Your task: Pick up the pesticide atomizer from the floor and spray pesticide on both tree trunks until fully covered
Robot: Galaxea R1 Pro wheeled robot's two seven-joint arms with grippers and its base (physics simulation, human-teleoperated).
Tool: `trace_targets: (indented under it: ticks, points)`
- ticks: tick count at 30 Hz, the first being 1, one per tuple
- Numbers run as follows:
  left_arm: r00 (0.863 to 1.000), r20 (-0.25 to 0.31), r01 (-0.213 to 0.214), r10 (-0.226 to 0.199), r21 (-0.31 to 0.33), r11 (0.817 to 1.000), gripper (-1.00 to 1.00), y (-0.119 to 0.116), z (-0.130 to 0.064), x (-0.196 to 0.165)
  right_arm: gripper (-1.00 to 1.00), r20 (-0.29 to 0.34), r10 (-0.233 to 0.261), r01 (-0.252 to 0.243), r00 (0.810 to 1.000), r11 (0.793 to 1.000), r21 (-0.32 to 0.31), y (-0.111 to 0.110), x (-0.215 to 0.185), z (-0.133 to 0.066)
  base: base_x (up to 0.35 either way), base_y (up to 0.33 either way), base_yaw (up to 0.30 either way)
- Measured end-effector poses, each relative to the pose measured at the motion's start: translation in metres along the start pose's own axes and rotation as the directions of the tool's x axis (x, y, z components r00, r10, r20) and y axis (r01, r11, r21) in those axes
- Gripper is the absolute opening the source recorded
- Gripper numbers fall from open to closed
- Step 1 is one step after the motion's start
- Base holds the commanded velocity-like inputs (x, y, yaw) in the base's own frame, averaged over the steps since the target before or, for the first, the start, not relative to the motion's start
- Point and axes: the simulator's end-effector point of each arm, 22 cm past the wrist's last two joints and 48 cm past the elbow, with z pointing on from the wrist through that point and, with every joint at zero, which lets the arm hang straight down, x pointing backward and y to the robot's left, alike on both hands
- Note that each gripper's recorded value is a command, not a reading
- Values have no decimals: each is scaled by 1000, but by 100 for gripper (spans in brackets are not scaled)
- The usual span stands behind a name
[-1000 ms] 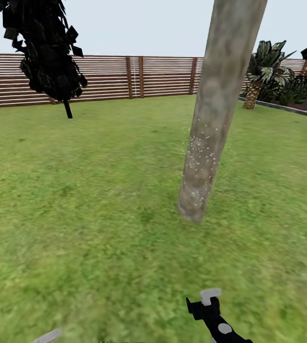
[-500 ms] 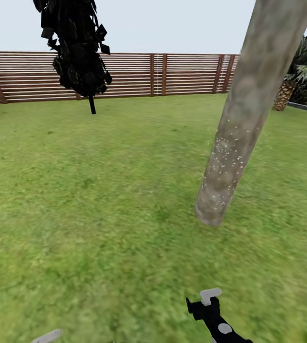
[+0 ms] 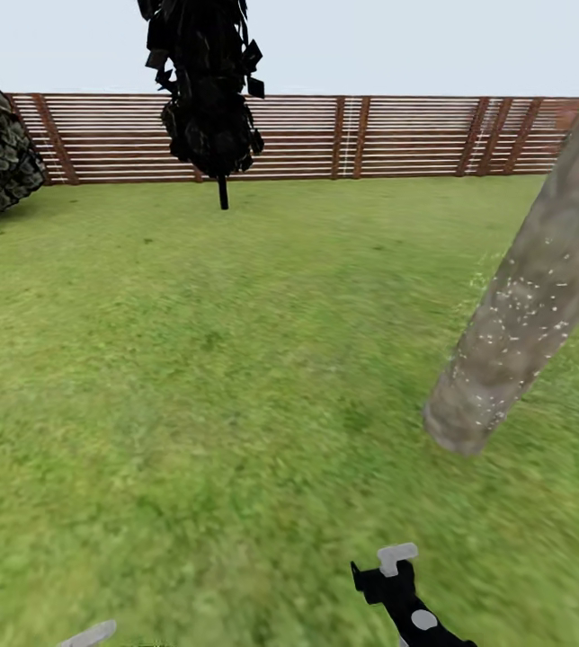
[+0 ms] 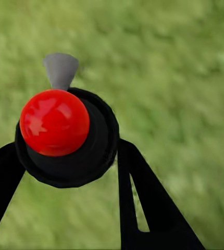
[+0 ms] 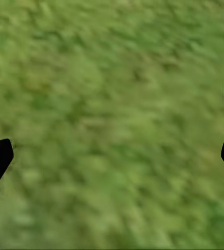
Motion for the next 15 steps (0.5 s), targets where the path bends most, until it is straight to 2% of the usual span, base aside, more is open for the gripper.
trace_targets:
  ticks: [10,15]
  points:
    - [1000,-5,-2,2,-3,1000,-100,1,1,3,100,-8,1,-1,1000,1000,-1,0,4,1,2,306,275]
    - [1000,-8,-3,3,-4,1000,-100,1,1,4,100,-11,1,-1,1000,1000,-2,1,6,1,-138,297,275]
